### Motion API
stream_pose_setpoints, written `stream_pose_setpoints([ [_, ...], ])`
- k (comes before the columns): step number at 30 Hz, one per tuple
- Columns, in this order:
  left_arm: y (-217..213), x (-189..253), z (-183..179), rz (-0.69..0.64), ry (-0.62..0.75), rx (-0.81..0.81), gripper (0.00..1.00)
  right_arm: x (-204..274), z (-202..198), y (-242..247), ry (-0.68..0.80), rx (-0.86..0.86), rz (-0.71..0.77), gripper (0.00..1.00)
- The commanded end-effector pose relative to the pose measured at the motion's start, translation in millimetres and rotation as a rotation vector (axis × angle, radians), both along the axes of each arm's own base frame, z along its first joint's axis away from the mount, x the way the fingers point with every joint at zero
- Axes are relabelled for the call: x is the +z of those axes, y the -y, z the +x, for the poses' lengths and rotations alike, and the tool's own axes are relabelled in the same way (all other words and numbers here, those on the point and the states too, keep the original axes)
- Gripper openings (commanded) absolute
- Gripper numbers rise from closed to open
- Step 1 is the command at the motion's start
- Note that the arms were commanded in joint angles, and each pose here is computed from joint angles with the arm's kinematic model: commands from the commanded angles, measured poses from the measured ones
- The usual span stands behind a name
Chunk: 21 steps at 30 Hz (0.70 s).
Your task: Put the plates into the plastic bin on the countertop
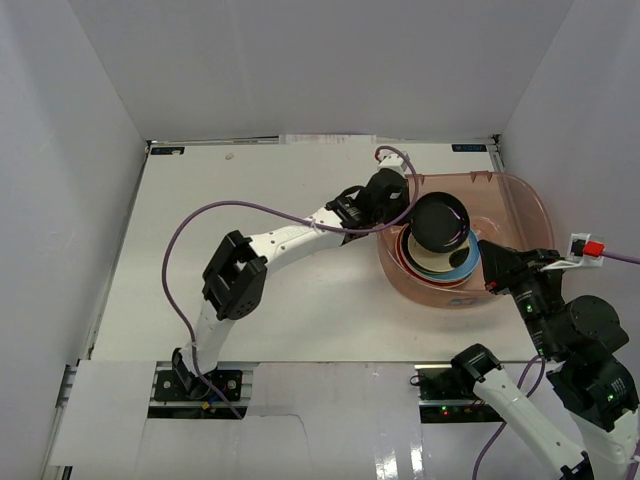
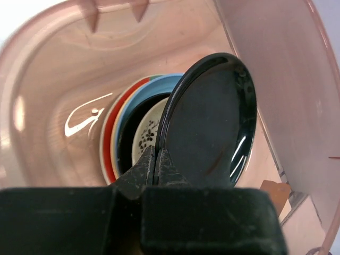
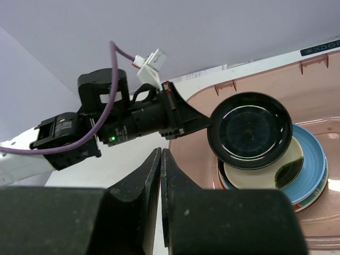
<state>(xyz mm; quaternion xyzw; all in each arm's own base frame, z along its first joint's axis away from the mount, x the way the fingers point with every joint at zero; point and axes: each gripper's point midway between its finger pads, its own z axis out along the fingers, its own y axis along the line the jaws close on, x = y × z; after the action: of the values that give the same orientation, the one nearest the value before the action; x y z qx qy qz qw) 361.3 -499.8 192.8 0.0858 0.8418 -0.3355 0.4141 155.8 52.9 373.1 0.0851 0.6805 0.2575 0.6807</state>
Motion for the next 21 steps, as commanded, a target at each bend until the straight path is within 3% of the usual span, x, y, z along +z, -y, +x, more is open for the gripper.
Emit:
stream_pose_setpoints([
  [1, 14.9, 42.8, -1.1, -0.046, 0.036, -0.031, 0.04, 4.7, 0.4, -4.1, 0.000, 0.018, 0.007, 0.08],
  [2, 14.2, 41.8, 0.1, -0.035, 0.039, -0.028, 0.10, 5.1, 0.3, -4.7, 0.000, 0.021, 0.006, 0.08],
  [3, 12.1, 43.2, 0.3, -0.029, 0.041, -0.022, 0.24, 5.7, -0.1, -5.1, 0.000, 0.024, 0.008, 0.08],
  [5, 4.4, 62.0, -0.1, -0.033, 0.081, -0.015, 0.43, 7.8, -0.9, -4.3, 0.003, 0.023, 0.009, 0.08],
  [6, 0.7, 71.4, -0.6, -0.035, 0.098, -0.017, 0.68, 12.1, -2.3, -3.5, 0.011, 0.023, 0.016, 0.08],
  [9, -15.4, 130.6, -13.3, -0.091, 0.182, -0.038, 0.98, 20.5, -4.6, -5.6, 0.024, 0.040, 0.026, 0.09],
  [14, -74.2, 230.8, -57.5, -0.194, 0.326, -0.075, 0.98, 27.0, -5.8, -17.4, 0.028, 0.101, 0.022, 0.13],
  [17, -117.0, 248.9, -78.6, -0.164, 0.406, -0.063, 0.98, 29.6, -11.4, -34.1, 0.045, 0.201, -0.009, 0.23],
  [18, -148.8, 251.8, -95.2, -0.155, 0.428, -0.044, 0.98, 30.5, -12.3, -37.1, 0.053, 0.219, -0.016, 0.27],
  [21, -207.7, 243.0, -112.6, -0.100, 0.461, 0.047, 0.98, 38.1, -18.4, -35.8, 0.091, 0.236, -0.045, 0.59],
])
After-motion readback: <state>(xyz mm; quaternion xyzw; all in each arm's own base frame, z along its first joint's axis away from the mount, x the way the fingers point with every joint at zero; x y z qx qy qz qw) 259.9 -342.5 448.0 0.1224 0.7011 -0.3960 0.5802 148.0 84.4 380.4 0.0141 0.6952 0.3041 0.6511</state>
